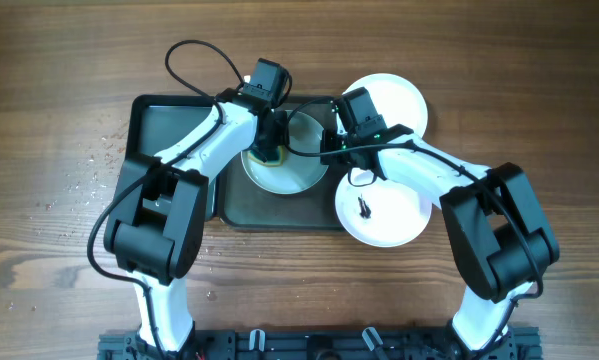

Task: Clean dirty plates on tray and stack at the side
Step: 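Scrub the plate surface with the sponge while right gripper holds plate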

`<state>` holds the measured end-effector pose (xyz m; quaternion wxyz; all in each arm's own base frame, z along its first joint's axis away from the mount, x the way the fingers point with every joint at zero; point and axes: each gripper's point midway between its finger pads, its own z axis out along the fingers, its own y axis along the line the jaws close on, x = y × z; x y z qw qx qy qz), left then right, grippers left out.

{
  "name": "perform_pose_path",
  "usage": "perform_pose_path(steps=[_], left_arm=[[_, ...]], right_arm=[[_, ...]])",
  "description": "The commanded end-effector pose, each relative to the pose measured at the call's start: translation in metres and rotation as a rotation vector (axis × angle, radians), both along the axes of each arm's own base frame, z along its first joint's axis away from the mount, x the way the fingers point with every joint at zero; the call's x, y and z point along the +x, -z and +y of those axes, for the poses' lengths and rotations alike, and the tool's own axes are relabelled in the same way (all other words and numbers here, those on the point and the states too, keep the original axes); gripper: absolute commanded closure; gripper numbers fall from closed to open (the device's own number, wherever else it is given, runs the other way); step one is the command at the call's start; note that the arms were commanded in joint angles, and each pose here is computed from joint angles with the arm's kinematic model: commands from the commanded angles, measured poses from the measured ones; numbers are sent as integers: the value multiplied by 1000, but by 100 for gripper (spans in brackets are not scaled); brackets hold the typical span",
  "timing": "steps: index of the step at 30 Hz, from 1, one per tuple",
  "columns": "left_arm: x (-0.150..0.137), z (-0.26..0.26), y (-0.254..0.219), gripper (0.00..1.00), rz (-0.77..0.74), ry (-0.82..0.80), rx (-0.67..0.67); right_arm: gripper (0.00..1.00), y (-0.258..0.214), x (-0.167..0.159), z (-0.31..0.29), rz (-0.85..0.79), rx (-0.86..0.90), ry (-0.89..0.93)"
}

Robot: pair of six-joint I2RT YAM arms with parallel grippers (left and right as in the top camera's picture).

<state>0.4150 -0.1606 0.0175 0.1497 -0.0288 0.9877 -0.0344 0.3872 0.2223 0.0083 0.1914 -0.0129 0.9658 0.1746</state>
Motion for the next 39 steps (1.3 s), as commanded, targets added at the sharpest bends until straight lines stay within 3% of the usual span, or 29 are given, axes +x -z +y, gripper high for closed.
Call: perform_pose_path(steps=[1, 7, 11, 15, 23, 26, 31, 35, 39], left_arm=[[1, 3, 13, 96, 15, -14, 12], [-15, -19, 50, 96, 118, 48, -101], [-22, -48, 40, 96, 133, 183, -243], [-23, -71, 22, 96, 119, 285, -380], [2, -78, -76, 96, -109, 326, -435], [9, -63, -101, 96, -189, 293, -362], [8, -37, -74, 96, -136, 220, -213], [5, -34, -50, 96, -85, 206, -194], [17, -23, -44, 96, -125, 175, -123]], right_arm=[[96, 15, -8, 2, 29, -16, -41], [96, 15, -10, 6, 28, -16, -52], [96, 14, -11, 12, 10, -20, -86], [96, 14, -12, 13, 10, -20, -90], [96, 14, -11, 14, 6, -19, -90], [96, 14, -11, 13, 6, -18, -90], [96, 14, -11, 14, 6, -18, -90], [96, 14, -11, 14, 6, -18, -90], [96, 14, -11, 14, 7, -18, -89]])
